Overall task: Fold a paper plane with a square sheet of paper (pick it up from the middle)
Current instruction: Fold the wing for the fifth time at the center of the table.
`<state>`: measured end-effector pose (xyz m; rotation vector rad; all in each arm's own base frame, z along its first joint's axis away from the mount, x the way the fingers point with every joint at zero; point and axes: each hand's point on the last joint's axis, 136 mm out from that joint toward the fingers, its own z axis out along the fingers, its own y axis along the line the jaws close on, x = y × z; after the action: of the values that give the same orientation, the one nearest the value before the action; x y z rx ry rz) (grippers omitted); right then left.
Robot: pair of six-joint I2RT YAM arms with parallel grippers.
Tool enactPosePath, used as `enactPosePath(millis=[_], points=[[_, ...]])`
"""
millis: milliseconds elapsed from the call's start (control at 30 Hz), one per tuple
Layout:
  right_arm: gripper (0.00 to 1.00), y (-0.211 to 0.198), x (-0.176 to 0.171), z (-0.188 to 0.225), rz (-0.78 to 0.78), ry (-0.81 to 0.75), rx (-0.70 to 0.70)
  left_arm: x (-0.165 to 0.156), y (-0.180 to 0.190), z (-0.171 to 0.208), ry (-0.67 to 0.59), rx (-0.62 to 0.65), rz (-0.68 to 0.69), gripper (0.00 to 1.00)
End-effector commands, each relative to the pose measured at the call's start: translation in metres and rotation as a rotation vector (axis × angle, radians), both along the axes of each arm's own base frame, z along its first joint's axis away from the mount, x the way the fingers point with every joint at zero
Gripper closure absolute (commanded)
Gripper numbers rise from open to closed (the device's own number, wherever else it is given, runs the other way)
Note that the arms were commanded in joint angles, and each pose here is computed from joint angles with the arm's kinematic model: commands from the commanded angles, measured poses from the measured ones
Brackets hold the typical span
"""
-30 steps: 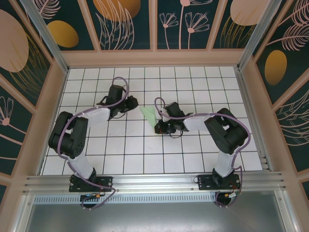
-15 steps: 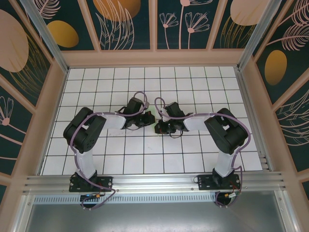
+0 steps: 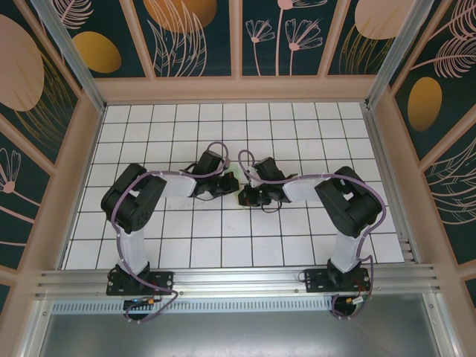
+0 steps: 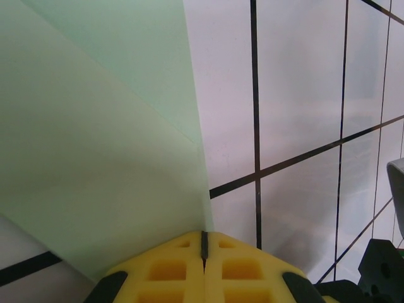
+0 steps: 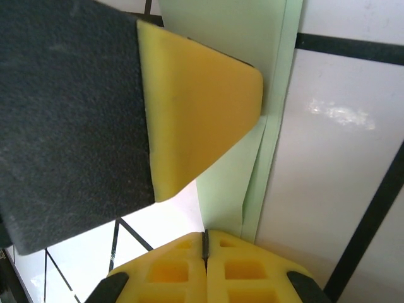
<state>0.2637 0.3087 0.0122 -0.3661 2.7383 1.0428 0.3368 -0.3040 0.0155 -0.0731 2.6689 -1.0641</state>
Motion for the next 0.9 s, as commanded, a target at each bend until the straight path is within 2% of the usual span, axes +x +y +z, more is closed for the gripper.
enactPosePath(millis=[0, 333, 633, 867], points=[[0.94, -0.075, -0.059, -0.076, -0.043, 0.236, -0.347, 0.029, 0.049, -0.027, -0.017, 0.152, 0.131, 0.93], [0.94, -0.076, -0.06, -0.078, -0.049, 0.241, -0.349, 0.079, 0.102, -0.029, -0.056, 0.205, 0.23, 0.93], [0.93, -0.071, -0.055, -0.073, -0.048, 0.227, -0.33, 0.108, 0.146, -0.033, -0.071, 0.26, 0.329, 0.92], [0.92, -0.048, -0.03, -0.046, -0.053, 0.162, -0.24, 0.128, 0.157, -0.002, -0.128, 0.266, 0.374, 0.87]])
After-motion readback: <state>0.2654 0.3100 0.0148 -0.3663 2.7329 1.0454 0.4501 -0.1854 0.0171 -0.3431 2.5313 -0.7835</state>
